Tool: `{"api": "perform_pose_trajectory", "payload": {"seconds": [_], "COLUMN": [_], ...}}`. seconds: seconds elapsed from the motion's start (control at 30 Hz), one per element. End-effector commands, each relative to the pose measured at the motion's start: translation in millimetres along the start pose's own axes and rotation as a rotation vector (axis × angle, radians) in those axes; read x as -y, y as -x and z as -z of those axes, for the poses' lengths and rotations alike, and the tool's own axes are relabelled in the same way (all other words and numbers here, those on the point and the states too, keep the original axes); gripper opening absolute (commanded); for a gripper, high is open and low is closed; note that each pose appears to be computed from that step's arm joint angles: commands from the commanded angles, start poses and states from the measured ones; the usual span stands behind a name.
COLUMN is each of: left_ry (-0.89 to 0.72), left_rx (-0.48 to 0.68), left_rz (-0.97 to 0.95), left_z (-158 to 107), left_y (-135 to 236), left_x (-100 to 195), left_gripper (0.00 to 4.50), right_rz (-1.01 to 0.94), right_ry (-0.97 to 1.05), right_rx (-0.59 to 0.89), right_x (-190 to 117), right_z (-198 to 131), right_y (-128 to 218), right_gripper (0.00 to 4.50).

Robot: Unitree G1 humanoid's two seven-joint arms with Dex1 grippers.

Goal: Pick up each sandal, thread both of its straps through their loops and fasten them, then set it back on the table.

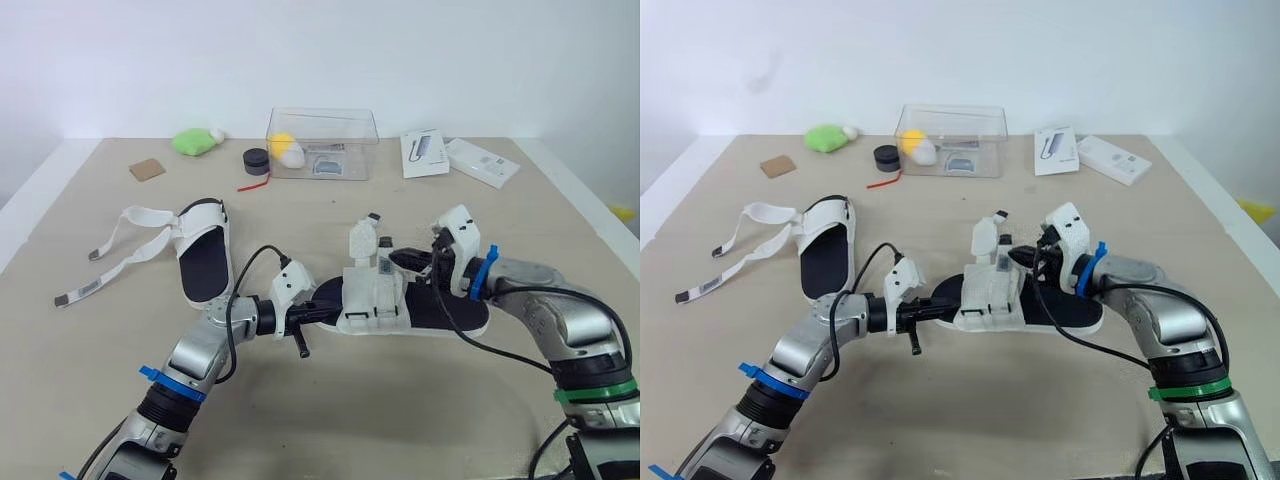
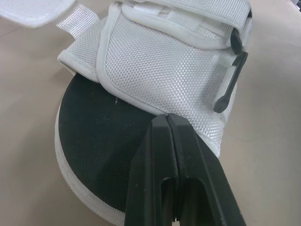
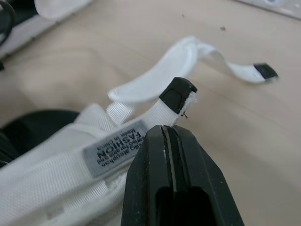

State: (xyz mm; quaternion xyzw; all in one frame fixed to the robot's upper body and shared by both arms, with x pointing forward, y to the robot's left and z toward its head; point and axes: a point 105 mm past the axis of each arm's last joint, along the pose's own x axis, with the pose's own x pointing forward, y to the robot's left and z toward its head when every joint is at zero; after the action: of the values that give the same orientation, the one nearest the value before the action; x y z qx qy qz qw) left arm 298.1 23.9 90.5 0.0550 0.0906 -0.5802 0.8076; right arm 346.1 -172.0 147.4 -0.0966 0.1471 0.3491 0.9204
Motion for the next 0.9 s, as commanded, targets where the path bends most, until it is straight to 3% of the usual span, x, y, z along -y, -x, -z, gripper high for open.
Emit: {"api": "perform_pose_trajectory", "payload": {"seconds": [0.03,0.27,0.43,0.5,0.53,0.57,0.63,0.73,0.9], "left_ry": [0.061,0.060,0.060,0.060,0.060,0.060,0.060,0.057,0.056], "left_rx": [-0.080,-0.080,-0.081,-0.081,-0.081,-0.081,-0.082,-0.083,-0.083], "left_rz": [0.008,0.009,0.007,0.006,0.006,0.006,0.007,0.008,0.005], "left_z": [25,25,25,25,25,25,25,24,24], "left_y": [-2,-3,-2,-2,-2,-2,-2,-2,-1], "left_x": [4,3,2,2,2,2,2,1,-1], "left_gripper": [0.00,0.00,0.00,0.00,0.00,0.00,0.00,0.00,0.00], "right_rz": [0.092,0.179,0.226,0.226,0.216,0.204,0.156,0.045,0.014], "right_ry": [0.028,0.030,-0.134,-0.288,-0.351,-0.424,-0.575,-0.875,-1.015], "right_rx": [-0.068,-0.058,0.020,0.076,0.095,0.112,0.147,0.121,0.077], "right_x": [15,36,54,59,60,60,59,49,39], "right_z": [12,1,-20,-32,-37,-42,-52,-62,-67], "right_y": [6,4,-1,-5,-8,-10,-17,-33,-52], "right_gripper": [0.03,0.03,1.84,2.95,3.27,3.95,4.45,4.45,4.45]}}
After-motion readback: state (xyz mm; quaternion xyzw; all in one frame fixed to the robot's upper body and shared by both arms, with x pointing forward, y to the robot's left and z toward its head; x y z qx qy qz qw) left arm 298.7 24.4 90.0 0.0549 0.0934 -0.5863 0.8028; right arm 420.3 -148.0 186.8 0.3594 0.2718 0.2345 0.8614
